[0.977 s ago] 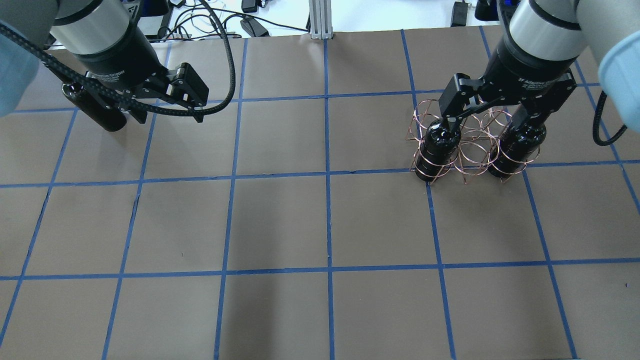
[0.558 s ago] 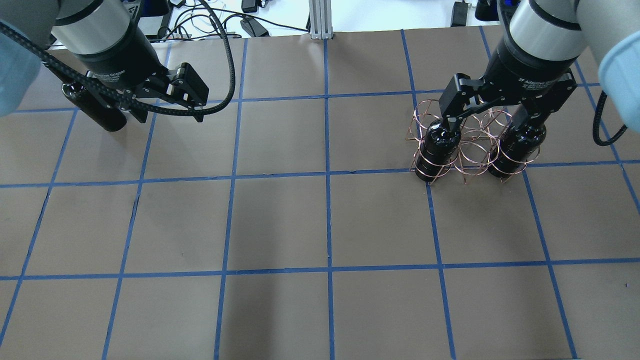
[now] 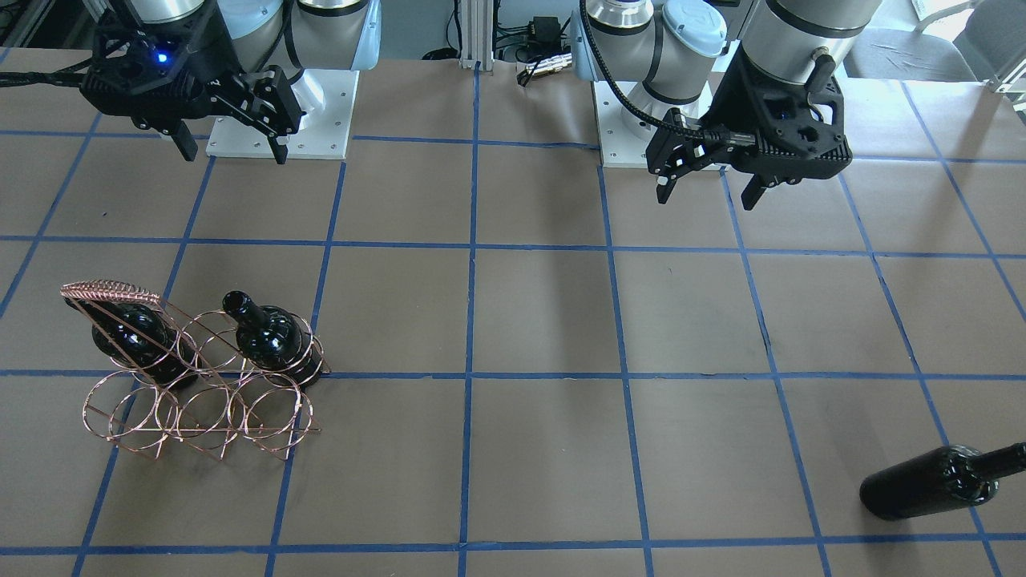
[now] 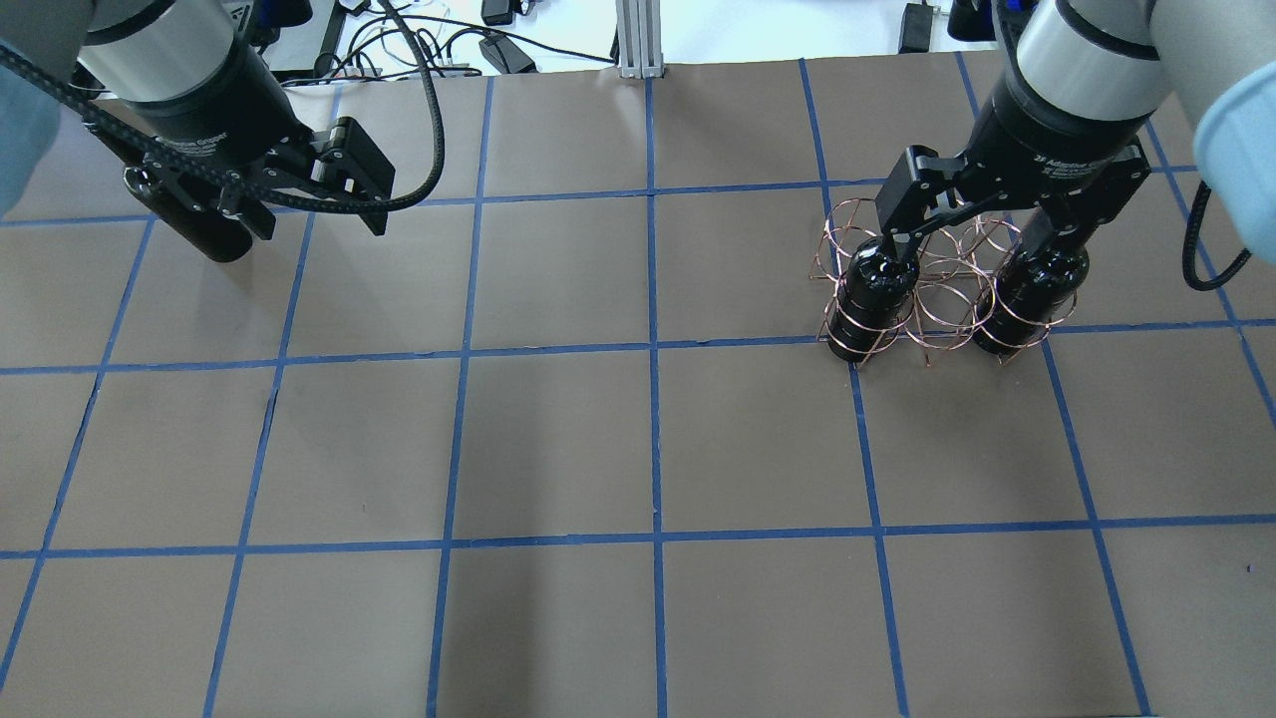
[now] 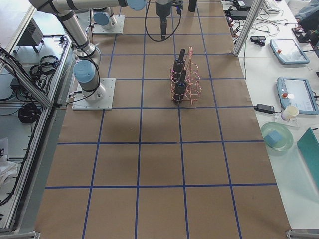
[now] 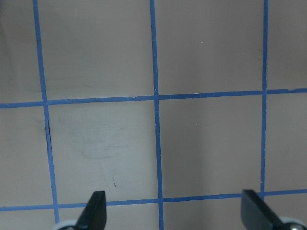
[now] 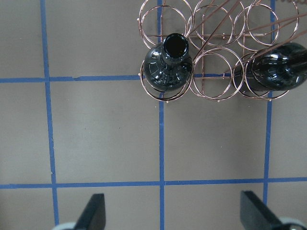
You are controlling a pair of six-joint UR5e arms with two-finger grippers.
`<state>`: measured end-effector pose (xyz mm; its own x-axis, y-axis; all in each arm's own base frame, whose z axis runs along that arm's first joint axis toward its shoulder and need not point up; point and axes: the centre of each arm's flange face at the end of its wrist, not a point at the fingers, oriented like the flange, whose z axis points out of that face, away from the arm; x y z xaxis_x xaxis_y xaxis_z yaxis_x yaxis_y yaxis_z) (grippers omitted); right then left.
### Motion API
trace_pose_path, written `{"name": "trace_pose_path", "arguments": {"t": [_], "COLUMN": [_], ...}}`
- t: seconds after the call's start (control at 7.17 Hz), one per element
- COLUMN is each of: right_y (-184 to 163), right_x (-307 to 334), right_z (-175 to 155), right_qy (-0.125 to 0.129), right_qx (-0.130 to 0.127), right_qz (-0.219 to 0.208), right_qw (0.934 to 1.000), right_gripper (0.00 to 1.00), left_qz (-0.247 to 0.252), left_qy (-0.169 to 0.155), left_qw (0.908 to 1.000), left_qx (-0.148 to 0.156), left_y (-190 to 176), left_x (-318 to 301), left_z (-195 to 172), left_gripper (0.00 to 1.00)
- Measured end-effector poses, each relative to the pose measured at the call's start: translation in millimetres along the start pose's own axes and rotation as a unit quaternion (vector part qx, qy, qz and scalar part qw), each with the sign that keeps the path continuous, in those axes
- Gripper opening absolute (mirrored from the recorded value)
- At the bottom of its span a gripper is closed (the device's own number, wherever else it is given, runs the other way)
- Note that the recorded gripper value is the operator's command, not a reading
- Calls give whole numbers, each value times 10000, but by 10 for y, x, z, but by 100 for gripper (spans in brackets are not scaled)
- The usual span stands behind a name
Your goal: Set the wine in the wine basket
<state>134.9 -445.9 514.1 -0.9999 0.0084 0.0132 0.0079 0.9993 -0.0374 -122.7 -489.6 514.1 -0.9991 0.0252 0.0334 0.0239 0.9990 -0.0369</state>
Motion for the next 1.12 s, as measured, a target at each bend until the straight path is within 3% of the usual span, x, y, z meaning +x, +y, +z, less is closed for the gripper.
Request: {"name": "trace_pose_path", "arguments": {"t": [0.84,1.12], "right_y": [4,4], "right_x": [-2,-2], "right_z": [-3,-5], "right_qy": [1,0], "right_qx": [1,4], "right_qz": [-3,1], "right_qw": [10000,10000], "right_gripper": [100,100], "left_qz": [-111,-149], "left_qy": [13,17], "left_qw": [9999,9999], "left_qx": [-19,-7], "left_y": [-53,-228], "left_x": [-88,-476], "left_z": [38,98], "left_gripper": [100,100]}}
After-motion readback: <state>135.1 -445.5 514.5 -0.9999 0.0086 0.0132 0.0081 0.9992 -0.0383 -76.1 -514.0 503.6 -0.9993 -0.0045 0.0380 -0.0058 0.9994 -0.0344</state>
